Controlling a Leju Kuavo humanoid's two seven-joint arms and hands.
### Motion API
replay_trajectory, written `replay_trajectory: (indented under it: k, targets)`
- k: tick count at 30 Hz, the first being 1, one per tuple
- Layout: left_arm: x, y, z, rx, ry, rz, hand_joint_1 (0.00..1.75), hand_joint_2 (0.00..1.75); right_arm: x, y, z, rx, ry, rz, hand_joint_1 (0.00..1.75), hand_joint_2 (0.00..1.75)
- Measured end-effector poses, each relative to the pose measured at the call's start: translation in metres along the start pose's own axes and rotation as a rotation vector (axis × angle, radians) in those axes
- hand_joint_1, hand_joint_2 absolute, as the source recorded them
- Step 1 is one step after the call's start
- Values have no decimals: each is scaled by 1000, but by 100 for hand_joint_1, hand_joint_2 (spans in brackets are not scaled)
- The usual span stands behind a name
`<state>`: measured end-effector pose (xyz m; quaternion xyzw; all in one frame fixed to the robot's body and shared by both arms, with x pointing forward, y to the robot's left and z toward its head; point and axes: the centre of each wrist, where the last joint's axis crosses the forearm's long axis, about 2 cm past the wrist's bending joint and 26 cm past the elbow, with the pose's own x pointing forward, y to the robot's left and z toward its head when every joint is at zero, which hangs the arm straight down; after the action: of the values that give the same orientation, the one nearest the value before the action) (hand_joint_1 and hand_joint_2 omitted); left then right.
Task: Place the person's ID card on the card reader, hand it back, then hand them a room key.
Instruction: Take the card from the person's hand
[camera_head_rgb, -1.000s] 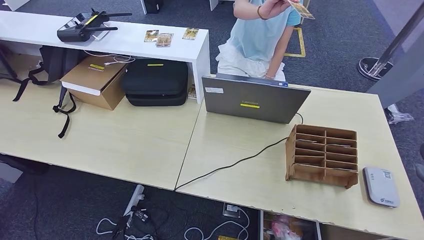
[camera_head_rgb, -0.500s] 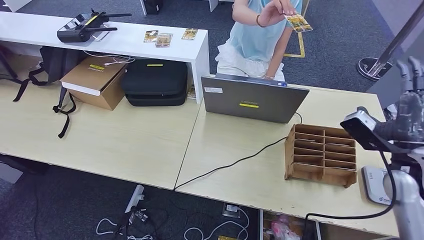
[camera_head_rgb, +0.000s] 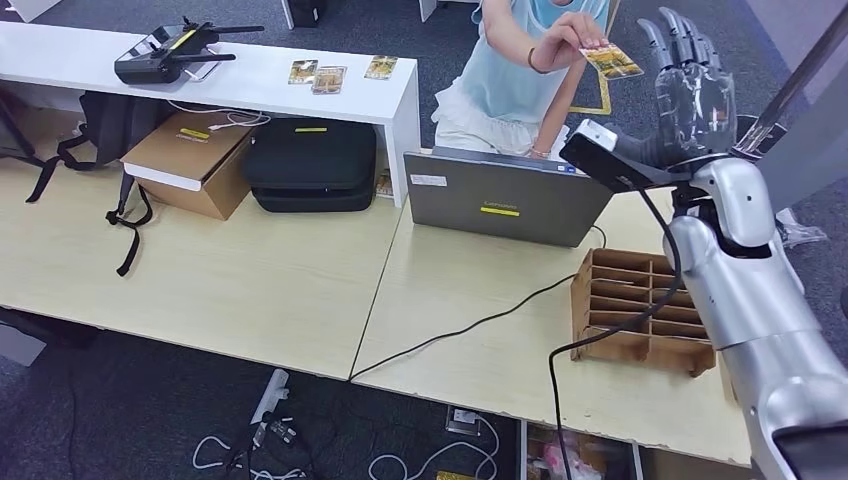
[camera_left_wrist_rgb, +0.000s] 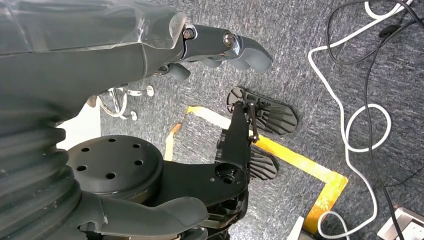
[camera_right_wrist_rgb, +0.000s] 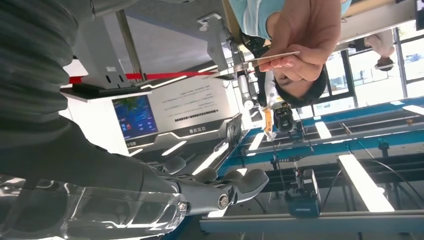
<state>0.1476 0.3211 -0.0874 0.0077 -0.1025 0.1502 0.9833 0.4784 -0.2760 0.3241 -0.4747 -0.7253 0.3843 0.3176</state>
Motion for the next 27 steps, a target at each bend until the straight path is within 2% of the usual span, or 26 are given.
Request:
replay_trajectory:
  k: [13, 14, 15, 17, 18, 19, 27]
  targets:
    - [10, -9, 1, 1, -20, -27, 0, 175, 7, 3, -20, 39, 31, 79, 1, 175]
    - [11, -10, 2, -1, -22, -29, 0, 175, 7, 3, -20, 40, 32, 84, 19, 175]
    - [12, -11, 2, -3, -24, -30, 0, 175, 7, 4, -21, 41, 33, 88, 49, 175]
    - [13, -13, 2, -6, -27, -33, 0, 175, 8, 5, -21, 46, 35, 93, 136, 175]
    - [14, -14, 2, -8, -27, -33, 0, 175, 8, 6, -21, 48, 36, 96, 161, 175]
    - [14, -15, 2, -9, -28, -34, 0, 175, 8, 6, -21, 50, 38, 99, 175, 175]
    - [16, -20, 3, -30, -32, -26, 0, 175, 6, 9, -20, 56, 43, 119, 175, 175]
